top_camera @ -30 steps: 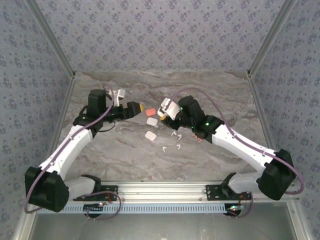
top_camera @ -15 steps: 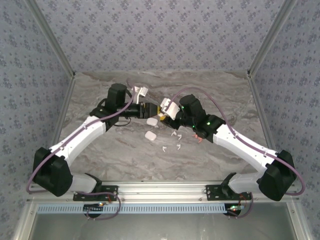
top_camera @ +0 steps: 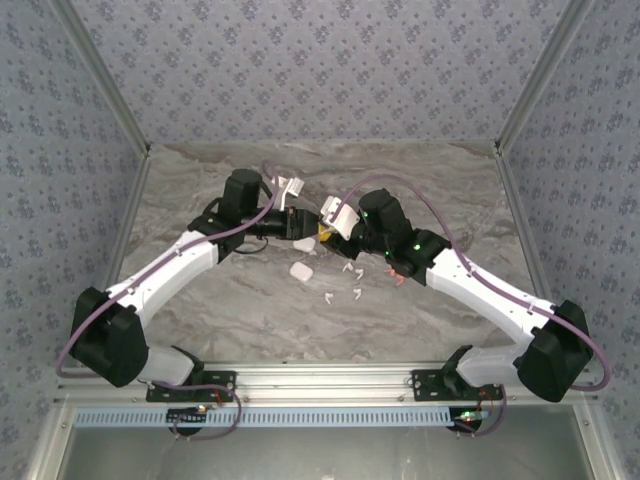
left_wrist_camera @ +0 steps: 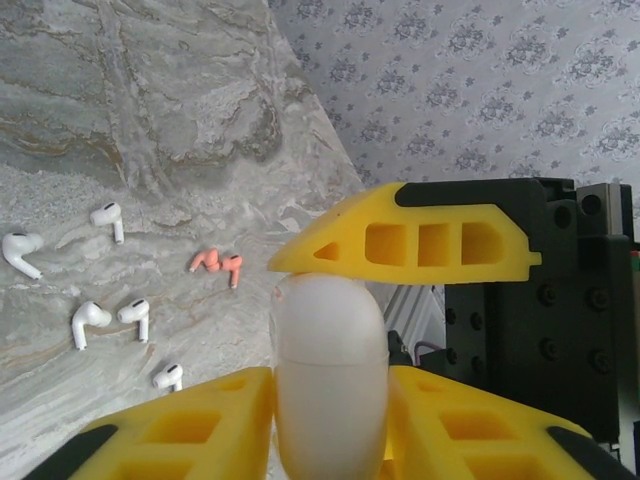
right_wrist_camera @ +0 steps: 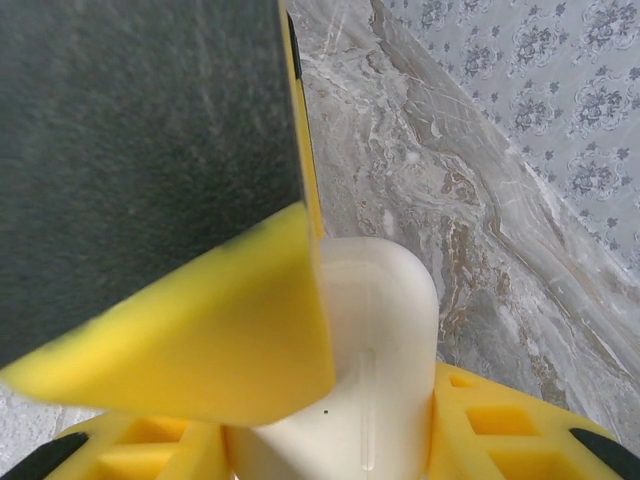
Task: Insert the wireless bluetooth earbuds into the charging case
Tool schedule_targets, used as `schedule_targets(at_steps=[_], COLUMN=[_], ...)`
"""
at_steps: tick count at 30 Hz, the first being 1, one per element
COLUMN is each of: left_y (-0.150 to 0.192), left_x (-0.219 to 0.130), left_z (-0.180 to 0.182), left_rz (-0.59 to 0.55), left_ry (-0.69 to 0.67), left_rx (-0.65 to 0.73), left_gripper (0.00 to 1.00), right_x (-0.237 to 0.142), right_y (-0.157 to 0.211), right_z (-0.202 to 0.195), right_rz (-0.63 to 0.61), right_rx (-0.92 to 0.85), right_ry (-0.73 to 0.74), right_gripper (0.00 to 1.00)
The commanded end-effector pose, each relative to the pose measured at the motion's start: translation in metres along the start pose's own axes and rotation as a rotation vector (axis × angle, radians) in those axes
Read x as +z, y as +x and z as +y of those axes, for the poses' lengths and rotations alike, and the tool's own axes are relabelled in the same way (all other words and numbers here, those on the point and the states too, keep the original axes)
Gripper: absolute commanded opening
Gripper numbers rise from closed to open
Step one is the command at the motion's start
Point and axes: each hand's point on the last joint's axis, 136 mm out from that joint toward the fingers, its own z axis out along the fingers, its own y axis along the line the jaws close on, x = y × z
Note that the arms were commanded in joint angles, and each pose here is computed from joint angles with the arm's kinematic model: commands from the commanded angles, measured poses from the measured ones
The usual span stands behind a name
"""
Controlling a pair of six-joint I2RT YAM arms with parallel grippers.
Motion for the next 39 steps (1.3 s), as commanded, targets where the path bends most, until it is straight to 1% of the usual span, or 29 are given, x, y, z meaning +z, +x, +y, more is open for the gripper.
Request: schedule_targets(at_steps=[1, 2, 5, 8, 11, 12, 14, 17, 20, 21, 23, 26, 30, 35, 39], left_y=[-0.011, -0.011, -0.013, -0.02, -0.032, -0.035, -0.043, -0.055, -0.054, -0.05, -0.038, -0.027, -0.022, -0.023, -0.023], left_x=[-0.001, -0.002, -0.004, -0.009, -0.018, -0.021, -0.03, -0.043, -0.05, -0.05, -0.049, -0.045, -0.043, -0.04, -0.04], left_z=[-0.018, -0.018, -0.018, -0.022, -0.024, -0.025, -0.027, -0.033, -0.058, -0.067, -0.088, -0.102, -0.112, -0.116, -0.118], left_rz=[-0.022, -0.025, -0.044, -0.092, -0.191, -0.23, -0.318, -0.447, -0.503, -0.506, -0.492, -0.459, -0.434, -0.424, -0.427], left_ry=[0.041, 0.039, 0.026, 0.018, -0.003, -0.016, -0.033, -0.059, -0.012, 0.013, 0.082, 0.116, 0.156, 0.168, 0.172], left_rx=[0.066, 0.07, 0.093, 0.144, 0.223, 0.259, 0.334, 0.448, 0.626, 0.691, 0.866, 0.997, 1.058, 1.061, 1.058], left_gripper=[0.3, 0.28, 0.23, 0.16, 0.13, 0.12, 0.09, 0.0, 0.0, 0.0, 0.0, 0.0, 0.0, 0.0, 0.0], right_x=[-0.008, -0.007, -0.011, -0.019, -0.032, -0.039, -0.052, -0.072, -0.088, -0.091, -0.096, -0.098, -0.095, -0.087, -0.085], right_y=[-0.017, -0.015, -0.01, -0.004, -0.001, -0.003, -0.009, -0.019, -0.028, -0.031, -0.037, -0.049, -0.06, -0.066, -0.064], right_z=[-0.006, -0.006, -0.008, -0.009, -0.007, -0.008, -0.011, -0.023, -0.035, -0.039, -0.045, -0.048, -0.046, -0.041, -0.045], right_rz=[-0.037, -0.027, -0.004, 0.002, -0.02, -0.047, -0.117, -0.247, -0.339, -0.36, -0.397, -0.427, -0.437, -0.433, -0.427], right_rx=[0.019, 0.027, 0.072, 0.126, 0.196, 0.231, 0.31, 0.413, 0.466, 0.48, 0.495, 0.485, 0.441, 0.404, 0.405], right_ry=[0.008, 0.004, -0.021, -0.053, -0.115, -0.142, -0.185, -0.209, -0.196, -0.194, -0.189, -0.191, -0.201, -0.206, -0.177], right_gripper=[0.42, 0.44, 0.59, 0.75, 0.9, 0.94, 0.97, 0.99, 1.0, 0.99, 0.99, 0.98, 0.97, 0.97, 0.95])
